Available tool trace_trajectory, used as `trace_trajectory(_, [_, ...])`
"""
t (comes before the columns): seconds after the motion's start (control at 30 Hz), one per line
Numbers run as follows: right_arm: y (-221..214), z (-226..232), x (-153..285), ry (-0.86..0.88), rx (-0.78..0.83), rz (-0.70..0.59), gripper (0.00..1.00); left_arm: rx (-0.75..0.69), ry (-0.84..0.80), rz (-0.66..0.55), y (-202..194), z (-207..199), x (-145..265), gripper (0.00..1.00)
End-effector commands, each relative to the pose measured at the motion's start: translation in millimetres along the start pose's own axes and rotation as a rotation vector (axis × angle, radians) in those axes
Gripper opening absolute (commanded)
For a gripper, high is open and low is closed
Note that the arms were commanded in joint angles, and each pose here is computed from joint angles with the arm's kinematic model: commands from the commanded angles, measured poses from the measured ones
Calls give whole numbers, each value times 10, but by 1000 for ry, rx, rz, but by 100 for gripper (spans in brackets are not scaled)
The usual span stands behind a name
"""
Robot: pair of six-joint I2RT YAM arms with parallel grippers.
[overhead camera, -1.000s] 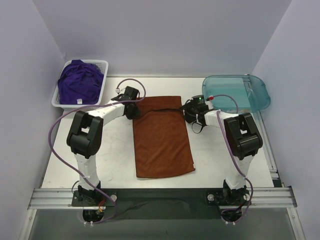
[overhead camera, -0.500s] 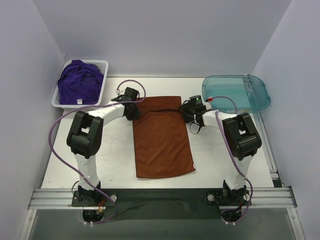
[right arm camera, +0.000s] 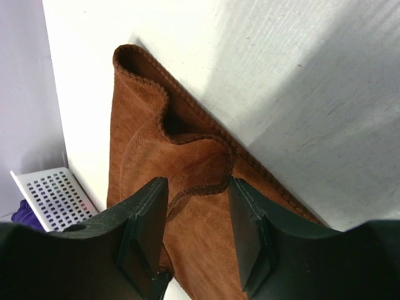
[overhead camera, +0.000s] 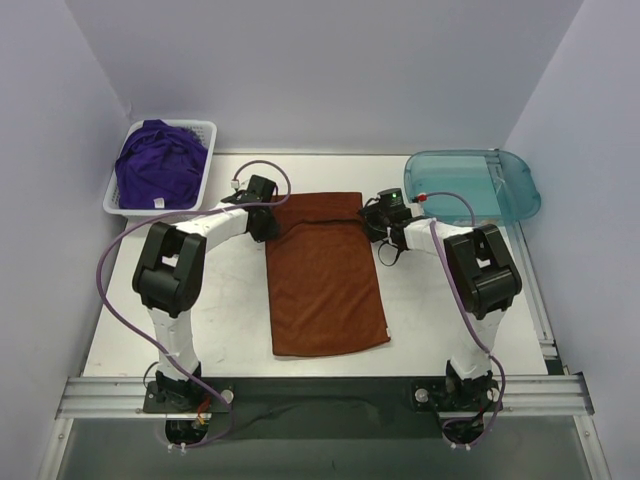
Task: Fold and stack the towels
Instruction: Fold the towel
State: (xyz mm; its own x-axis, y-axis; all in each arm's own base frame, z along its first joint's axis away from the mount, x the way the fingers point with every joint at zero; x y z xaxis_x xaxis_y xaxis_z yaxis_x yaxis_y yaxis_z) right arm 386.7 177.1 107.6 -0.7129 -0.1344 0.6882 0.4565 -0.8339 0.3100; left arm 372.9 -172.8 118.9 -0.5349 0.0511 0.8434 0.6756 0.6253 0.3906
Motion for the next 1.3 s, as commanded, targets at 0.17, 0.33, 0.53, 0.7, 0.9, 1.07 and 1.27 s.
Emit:
trace_trajectory(0.17, [-7, 16, -70, -35, -23, -37, 40, 12, -73, -46, 140, -82, 201, 7])
trace_trajectory(0.33, [-8, -3, -86, -45, -23, -44, 33, 14, -74, -49, 150, -70, 216, 7])
trace_trajectory(0.53, [-6, -6, -94, -51, -19, -47, 21, 18, -80, -49, 162, -61, 218, 6])
trace_trajectory(0.7, [-7, 0, -88, -52, -7, -48, 8, 20, -80, -45, 169, -47, 212, 1])
trace_trajectory(0.9, [54, 129, -16, -22, 36, -64, 0, 31, -94, -50, 262, -34, 254, 0])
trace_trajectory(1.07, [143, 286, 67, 14, 91, -89, 0, 49, -135, -87, 475, -75, 378, 0])
trace_trajectory(1.27, [329, 524, 255, 61, 199, -127, 0, 49, -185, -102, 702, -156, 575, 0])
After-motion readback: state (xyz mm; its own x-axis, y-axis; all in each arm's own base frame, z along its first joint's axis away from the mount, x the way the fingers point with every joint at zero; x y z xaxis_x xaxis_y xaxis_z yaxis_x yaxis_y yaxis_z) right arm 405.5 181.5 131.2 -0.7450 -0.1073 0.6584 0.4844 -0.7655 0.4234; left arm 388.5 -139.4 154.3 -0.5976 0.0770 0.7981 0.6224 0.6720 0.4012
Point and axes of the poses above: each gripper's point midway between its finger pads, its own x axis back along the fingers, its own z axis along the line the jaws close on, y = z × x, the point moved 10 cm from there along x, back along the fingers, and after that the axes turned 11 degrees about x, right-handed, at the moved point
